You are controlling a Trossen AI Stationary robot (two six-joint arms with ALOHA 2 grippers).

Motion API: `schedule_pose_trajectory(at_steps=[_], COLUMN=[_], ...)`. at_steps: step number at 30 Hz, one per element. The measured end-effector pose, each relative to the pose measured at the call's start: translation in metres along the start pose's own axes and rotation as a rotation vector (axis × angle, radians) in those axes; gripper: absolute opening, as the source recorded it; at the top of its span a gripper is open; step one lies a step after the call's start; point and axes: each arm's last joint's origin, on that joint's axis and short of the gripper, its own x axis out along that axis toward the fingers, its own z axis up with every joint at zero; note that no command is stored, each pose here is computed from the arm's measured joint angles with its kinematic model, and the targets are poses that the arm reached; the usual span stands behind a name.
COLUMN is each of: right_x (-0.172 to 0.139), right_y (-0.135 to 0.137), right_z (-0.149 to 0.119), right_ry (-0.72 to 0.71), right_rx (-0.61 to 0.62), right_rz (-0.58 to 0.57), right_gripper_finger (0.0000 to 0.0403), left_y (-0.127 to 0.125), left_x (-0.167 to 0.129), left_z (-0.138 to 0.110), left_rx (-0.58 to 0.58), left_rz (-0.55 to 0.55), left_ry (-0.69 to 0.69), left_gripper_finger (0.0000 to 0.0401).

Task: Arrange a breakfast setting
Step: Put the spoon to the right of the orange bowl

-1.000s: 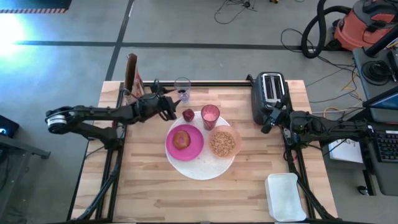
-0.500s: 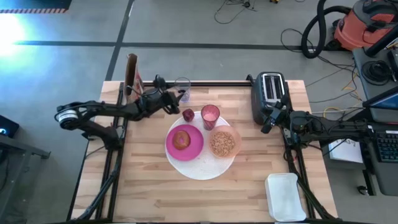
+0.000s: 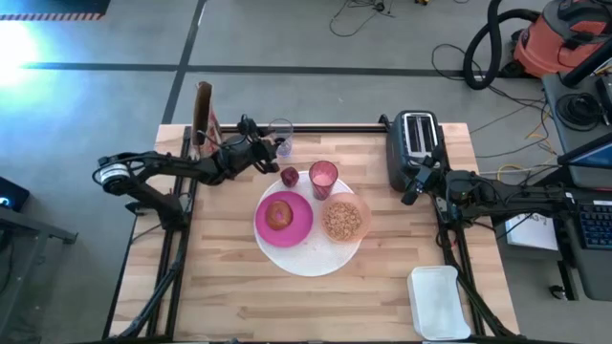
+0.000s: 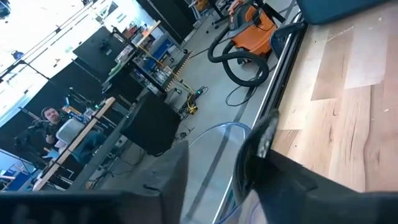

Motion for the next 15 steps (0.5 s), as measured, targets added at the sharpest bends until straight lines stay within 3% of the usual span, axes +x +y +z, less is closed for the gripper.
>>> schedule_pose_trajectory(at_steps=[10, 15], right_x=[0.0, 0.0], right_y=[0.0, 0.0], right_z=[0.0, 0.0], right_ry=[0.0, 0.0], right_rx=[0.0, 0.0], right_rz=[0.0, 0.0], right_gripper_finger=[0.0196, 0.0196], left_y=[0.0018, 0.0018], left_x=[-0.0013, -0.0014], left_z=[0.0016, 0.0016], left_rx=[0.021, 0.023], left_rz=[0.004, 0.003], left_ry=[-0.007, -0.007], left_gripper_finger=[0.0012, 0.0008])
